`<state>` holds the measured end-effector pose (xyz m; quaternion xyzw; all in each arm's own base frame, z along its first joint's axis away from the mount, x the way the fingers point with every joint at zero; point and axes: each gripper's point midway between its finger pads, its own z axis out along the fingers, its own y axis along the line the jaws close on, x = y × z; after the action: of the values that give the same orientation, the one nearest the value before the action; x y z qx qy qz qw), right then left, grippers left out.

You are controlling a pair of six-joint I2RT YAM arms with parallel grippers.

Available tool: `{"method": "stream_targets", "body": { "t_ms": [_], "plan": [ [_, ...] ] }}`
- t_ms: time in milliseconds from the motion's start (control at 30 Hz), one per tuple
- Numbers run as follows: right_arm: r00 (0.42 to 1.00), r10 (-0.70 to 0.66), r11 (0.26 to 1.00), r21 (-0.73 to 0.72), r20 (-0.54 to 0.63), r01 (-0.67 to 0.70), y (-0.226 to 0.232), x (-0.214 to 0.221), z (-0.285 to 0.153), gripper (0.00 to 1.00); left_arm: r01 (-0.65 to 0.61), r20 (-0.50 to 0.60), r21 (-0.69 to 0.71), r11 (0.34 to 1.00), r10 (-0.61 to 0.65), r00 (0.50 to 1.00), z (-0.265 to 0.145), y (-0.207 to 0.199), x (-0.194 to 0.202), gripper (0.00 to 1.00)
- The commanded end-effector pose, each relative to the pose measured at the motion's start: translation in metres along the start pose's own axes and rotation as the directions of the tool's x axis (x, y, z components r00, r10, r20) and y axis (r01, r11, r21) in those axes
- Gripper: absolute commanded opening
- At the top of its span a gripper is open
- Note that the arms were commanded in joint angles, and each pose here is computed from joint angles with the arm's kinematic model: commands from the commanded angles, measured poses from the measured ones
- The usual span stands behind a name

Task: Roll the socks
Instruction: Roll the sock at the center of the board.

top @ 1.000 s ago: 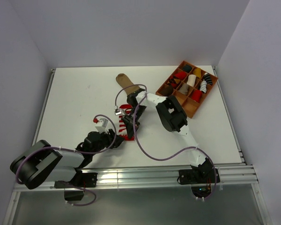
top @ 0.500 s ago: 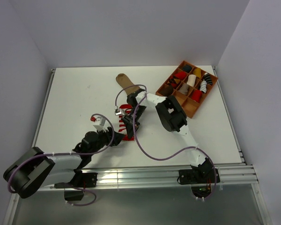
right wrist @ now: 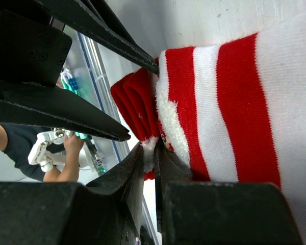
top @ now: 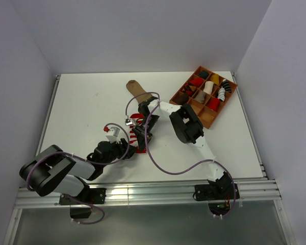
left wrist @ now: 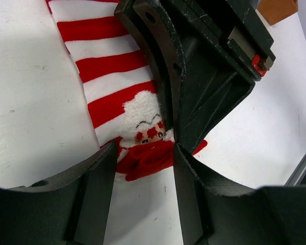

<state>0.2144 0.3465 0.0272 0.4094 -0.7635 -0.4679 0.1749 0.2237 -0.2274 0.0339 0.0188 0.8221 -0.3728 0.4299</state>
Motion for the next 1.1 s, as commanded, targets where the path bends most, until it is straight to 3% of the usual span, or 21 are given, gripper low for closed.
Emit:
{"method": "stream_targets", "body": {
  "t_ms": [0,400,500,600,633,733,1067],
  "plan": [
    [0.999,-0.018,1.000,-0.016,0.036,0.018,0.006,-0.011,-0.007,0.11,0.004,0.047,0.078,0.997,-0.008,0.999,0.002,-0.018,-0.012,0.53],
    [0.998,0.024,1.000,-0.003,0.064,-0.024,-0.001,-0.020,-0.009,0.11,0.010,0.001,0.088,0.996,-0.010,1.000,-0.004,-0.015,0.003,0.44],
    [0.997,0.025,1.000,-0.002,0.067,-0.025,-0.002,-0.022,-0.008,0.11,0.017,-0.001,0.080,0.997,-0.017,1.000,-0.004,-0.013,0.004,0.37],
    [0.997,0.028,1.000,0.010,0.068,-0.029,-0.003,-0.022,-0.009,0.11,0.032,-0.001,0.060,0.998,-0.032,0.999,-0.004,-0.009,0.005,0.25],
    [0.997,0.021,1.000,0.020,0.072,-0.022,-0.005,-0.023,-0.009,0.11,0.034,-0.007,0.053,0.998,-0.034,0.999,-0.004,-0.007,0.008,0.15],
    [0.996,0.013,0.999,0.043,0.087,-0.017,-0.006,-0.025,-0.010,0.14,0.055,-0.010,0.039,0.998,-0.054,0.998,-0.006,-0.003,0.010,0.00],
    [0.976,-0.039,0.995,0.099,0.213,0.018,0.003,-0.028,-0.045,0.31,0.132,-0.096,-0.051,0.990,-0.136,0.986,-0.010,0.015,0.036,0.00]
  ]
}}
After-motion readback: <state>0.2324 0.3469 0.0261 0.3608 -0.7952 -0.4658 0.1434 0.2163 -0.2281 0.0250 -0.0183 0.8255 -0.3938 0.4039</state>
